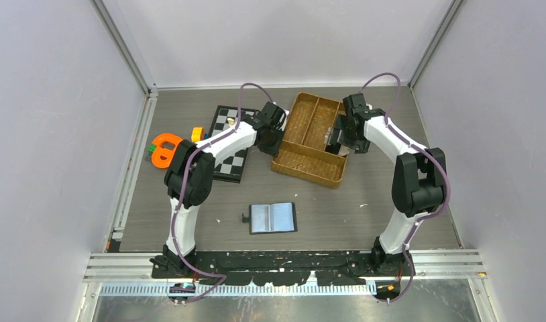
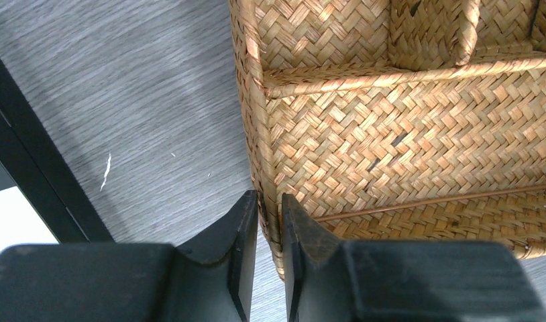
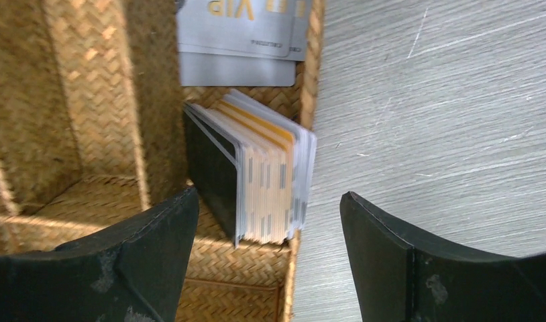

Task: Put the credit cards into the card holder
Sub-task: Pick up the credit card from the storage box, then insert the credit card into the card holder.

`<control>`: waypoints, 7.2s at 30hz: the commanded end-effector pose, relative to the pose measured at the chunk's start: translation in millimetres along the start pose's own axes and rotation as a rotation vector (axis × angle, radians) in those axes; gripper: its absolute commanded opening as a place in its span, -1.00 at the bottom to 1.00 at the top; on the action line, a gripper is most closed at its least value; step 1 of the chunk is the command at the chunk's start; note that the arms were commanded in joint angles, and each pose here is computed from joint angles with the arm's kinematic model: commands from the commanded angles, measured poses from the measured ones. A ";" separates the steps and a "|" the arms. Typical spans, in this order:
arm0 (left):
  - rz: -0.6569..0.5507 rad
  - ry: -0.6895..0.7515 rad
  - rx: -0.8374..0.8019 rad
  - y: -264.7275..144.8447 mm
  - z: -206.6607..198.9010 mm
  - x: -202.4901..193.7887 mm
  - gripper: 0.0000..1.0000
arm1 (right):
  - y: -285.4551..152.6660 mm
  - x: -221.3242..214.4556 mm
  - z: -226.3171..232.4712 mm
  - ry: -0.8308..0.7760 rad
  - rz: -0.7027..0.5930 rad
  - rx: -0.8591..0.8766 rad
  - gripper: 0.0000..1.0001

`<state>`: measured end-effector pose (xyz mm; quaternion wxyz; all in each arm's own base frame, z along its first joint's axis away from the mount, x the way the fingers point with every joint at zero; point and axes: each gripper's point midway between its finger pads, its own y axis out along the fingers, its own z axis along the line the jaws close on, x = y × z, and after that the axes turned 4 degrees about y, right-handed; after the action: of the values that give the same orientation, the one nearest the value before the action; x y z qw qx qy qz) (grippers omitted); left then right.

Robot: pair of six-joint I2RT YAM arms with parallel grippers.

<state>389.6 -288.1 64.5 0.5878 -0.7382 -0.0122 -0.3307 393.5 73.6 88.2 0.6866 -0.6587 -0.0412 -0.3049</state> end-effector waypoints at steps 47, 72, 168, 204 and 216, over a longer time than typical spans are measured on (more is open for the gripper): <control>0.008 0.003 0.050 -5.0 10.2 2.5 -0.99 | 24.6 -31.4 -19.2 0.113 0.185 0.121 0.66; 0.012 0.003 0.038 -5.0 8.2 2.9 -1.00 | -18.1 -6.1 -38.5 0.222 0.080 0.193 0.53; -0.253 0.336 -0.779 -259.2 -117.9 8.4 0.51 | -289.9 -76.5 126.6 -0.416 0.124 1.423 -0.99; -0.726 -0.181 -0.924 -286.3 -126.6 57.2 -1.00 | -284.6 -35.7 115.7 0.047 -0.221 1.421 0.27; -0.694 -0.160 -0.979 -289.2 -139.6 56.8 -1.00 | -324.2 -34.5 130.8 0.027 -0.151 1.692 -0.06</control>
<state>254.6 -336.9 334.0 0.0684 -0.9057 -0.1466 -0.3919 274.9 220.0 331.6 0.9354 0.0116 -0.2423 -0.2572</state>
